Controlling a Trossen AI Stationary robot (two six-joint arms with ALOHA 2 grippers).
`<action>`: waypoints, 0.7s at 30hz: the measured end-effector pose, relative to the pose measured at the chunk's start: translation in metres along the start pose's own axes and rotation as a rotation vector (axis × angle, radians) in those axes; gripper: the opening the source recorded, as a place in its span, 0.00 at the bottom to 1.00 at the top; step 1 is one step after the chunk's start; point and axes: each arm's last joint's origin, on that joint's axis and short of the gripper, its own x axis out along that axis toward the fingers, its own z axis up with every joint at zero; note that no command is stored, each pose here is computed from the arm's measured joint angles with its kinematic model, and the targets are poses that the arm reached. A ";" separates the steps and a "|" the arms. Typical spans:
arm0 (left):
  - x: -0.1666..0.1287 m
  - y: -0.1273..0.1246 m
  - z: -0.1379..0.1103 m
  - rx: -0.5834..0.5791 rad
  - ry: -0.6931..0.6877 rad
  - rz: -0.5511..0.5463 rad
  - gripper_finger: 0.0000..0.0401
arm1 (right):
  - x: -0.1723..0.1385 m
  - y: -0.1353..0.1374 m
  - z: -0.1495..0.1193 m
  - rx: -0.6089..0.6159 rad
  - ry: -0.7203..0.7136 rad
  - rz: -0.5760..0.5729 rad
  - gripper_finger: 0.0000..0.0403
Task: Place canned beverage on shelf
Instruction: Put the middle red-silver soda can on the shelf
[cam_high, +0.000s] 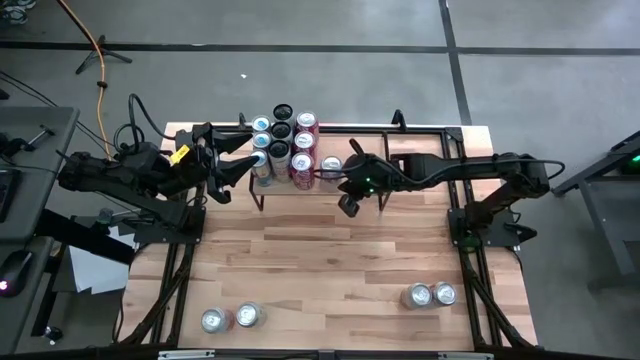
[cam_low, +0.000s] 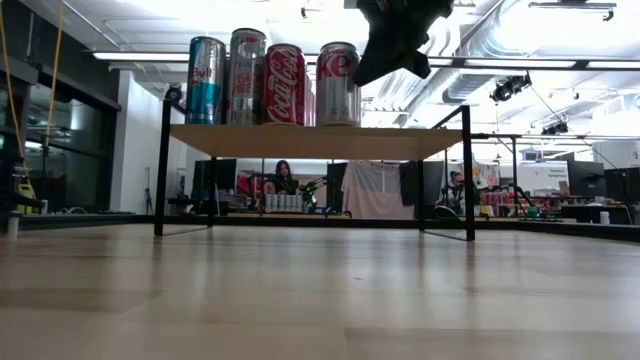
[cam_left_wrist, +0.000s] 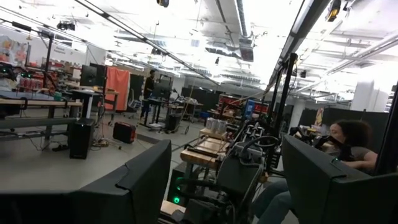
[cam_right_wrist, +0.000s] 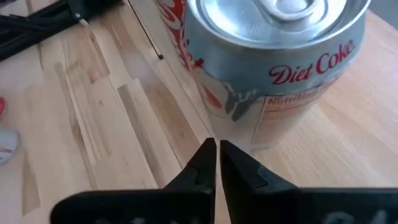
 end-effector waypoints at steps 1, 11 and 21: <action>0.000 0.000 0.000 0.003 0.000 0.000 0.60 | 0.000 0.000 0.000 0.008 -0.003 0.001 0.02; 0.000 0.000 0.000 0.002 0.000 0.005 0.60 | 0.005 -0.017 0.007 0.038 -0.016 -0.052 0.00; 0.000 0.000 0.000 0.001 0.001 0.005 0.60 | 0.007 -0.035 0.023 0.051 -0.107 -0.081 0.00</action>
